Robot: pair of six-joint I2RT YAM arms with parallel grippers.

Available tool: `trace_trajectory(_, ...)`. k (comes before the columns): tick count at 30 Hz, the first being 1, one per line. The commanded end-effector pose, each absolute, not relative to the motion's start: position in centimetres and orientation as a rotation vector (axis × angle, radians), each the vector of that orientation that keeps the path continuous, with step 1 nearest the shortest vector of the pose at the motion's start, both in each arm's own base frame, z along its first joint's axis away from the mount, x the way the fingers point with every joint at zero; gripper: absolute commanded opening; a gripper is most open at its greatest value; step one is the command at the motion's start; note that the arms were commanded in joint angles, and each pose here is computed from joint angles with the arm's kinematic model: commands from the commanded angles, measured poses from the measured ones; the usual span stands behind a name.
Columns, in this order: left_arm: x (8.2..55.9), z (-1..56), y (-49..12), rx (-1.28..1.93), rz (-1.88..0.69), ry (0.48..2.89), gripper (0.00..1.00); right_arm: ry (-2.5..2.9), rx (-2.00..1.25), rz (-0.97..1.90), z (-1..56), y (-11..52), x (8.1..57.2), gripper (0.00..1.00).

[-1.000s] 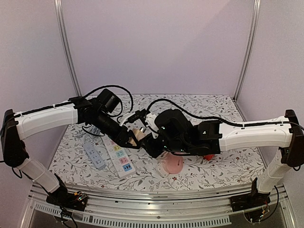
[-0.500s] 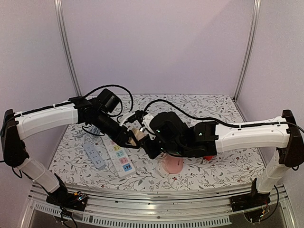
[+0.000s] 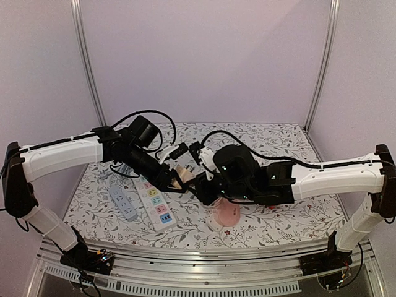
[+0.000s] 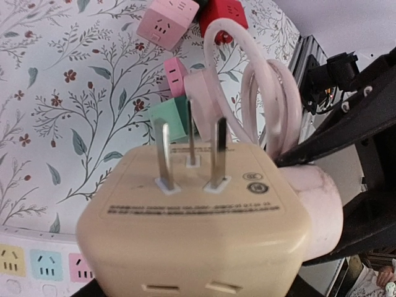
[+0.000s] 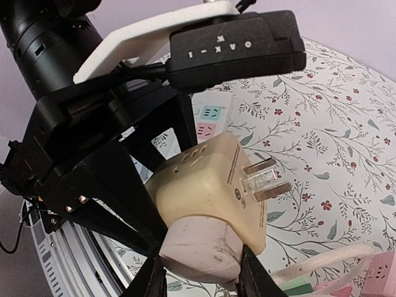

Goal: Pull the plug off the socket

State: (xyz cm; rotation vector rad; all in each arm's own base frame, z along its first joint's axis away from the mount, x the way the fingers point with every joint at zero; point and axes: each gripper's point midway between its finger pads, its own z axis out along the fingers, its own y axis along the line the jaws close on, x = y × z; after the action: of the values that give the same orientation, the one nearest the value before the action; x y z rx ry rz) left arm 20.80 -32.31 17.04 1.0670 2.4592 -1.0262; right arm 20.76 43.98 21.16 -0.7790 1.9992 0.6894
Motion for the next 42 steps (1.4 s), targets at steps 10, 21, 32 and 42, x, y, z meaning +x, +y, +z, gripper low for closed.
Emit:
trace_trajectory(10,22.6,17.5,-32.5,0.987,-1.125,2.477,0.00,1.827,-0.862,0.403,22.6,45.4,17.8,0.00)
trace_trajectory(21,22.0,17.9,-32.9,1.032,-1.165,2.446,0.00,1.871,-0.819,0.450,22.1,44.5,19.4,0.00)
trace_trajectory(32,18.8,18.7,-34.2,1.214,-1.184,2.362,0.00,1.927,-0.733,0.510,22.0,42.7,21.3,0.00)
trace_trajectory(42,21.9,18.4,-32.9,1.012,-1.265,2.448,0.00,1.844,-1.012,0.671,23.2,44.3,16.5,0.00)
